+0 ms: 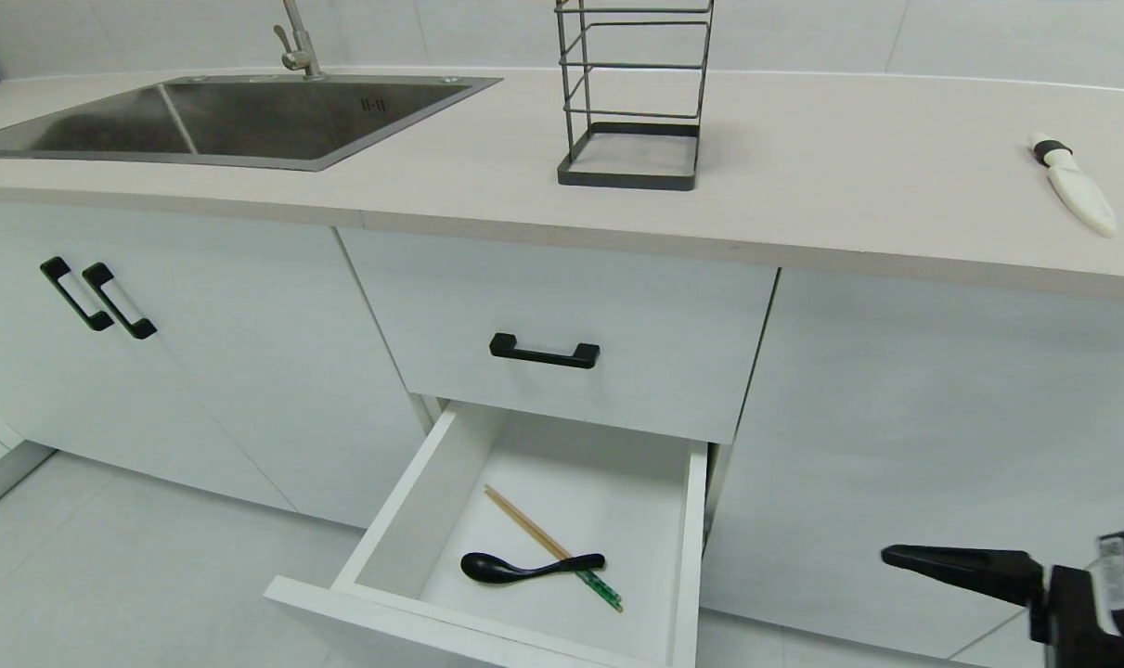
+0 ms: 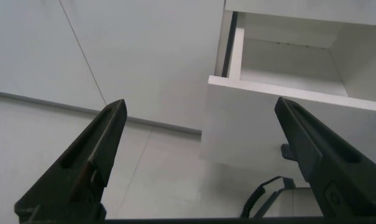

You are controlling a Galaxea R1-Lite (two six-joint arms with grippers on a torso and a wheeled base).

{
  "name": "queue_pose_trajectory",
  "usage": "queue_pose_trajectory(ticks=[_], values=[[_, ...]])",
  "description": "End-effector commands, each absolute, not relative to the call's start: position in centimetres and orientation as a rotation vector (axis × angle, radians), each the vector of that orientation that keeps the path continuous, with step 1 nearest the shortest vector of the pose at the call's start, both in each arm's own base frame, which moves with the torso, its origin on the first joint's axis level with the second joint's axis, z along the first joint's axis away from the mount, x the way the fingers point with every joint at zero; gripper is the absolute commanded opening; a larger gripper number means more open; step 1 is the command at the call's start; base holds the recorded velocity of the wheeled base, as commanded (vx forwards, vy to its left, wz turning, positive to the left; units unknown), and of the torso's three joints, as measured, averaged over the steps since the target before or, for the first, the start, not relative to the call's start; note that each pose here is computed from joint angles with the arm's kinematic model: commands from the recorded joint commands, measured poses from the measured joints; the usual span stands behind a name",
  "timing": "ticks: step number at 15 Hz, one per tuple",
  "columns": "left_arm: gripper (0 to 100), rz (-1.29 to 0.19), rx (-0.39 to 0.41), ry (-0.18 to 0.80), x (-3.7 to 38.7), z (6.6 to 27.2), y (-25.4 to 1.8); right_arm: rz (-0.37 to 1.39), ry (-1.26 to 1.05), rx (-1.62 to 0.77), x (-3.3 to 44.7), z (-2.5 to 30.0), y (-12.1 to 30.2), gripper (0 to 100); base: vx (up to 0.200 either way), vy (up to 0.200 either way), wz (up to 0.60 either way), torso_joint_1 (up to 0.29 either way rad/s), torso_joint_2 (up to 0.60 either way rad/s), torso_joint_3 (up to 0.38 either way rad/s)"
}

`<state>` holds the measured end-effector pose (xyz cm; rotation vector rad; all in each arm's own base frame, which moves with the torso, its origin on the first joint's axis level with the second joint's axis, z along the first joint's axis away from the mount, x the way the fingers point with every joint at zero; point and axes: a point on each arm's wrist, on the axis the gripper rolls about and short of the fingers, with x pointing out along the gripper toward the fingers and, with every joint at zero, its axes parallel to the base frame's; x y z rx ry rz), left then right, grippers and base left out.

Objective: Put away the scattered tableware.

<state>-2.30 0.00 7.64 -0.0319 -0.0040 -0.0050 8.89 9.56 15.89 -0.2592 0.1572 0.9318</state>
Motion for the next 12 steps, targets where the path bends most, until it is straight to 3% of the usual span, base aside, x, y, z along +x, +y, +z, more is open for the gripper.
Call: queue_pose_trajectory(ticks=[1, 4, 8, 10, 12], values=[[100, -0.005, -0.032, -0.005, -2.3, 7.6, 0.0, 0.736, 0.025, -0.182, 4.7, 15.9, 3.5, 100, 0.000, 0.000, 0.00, 0.000, 0.00, 0.000], [100, -0.005, -0.028, -0.005, -2.3, 7.6, 0.0, 0.503, -0.023, -0.082, 3.1, 15.9, 1.5, 100, 0.000, 0.000, 0.00, 0.000, 0.00, 0.000], [100, -0.002, 0.005, -0.003, -2.3, 7.6, 0.0, 0.320, -0.092, -0.104, 1.5, 14.5, 0.7, 100, 0.000, 0.000, 0.00, 0.000, 0.00, 0.000], [100, -0.002, -0.028, -0.005, -2.3, 7.6, 0.0, 0.260, -0.150, -0.163, 0.2, 12.8, 0.7, 100, 0.000, 0.000, 0.00, 0.000, 0.00, 0.000], [100, -0.011, -0.009, -0.005, -2.3, 7.6, 0.0, 0.249, -0.227, -0.167, -1.1, 11.7, 0.7, 100, 0.000, 0.000, 0.00, 0.000, 0.00, 0.000]])
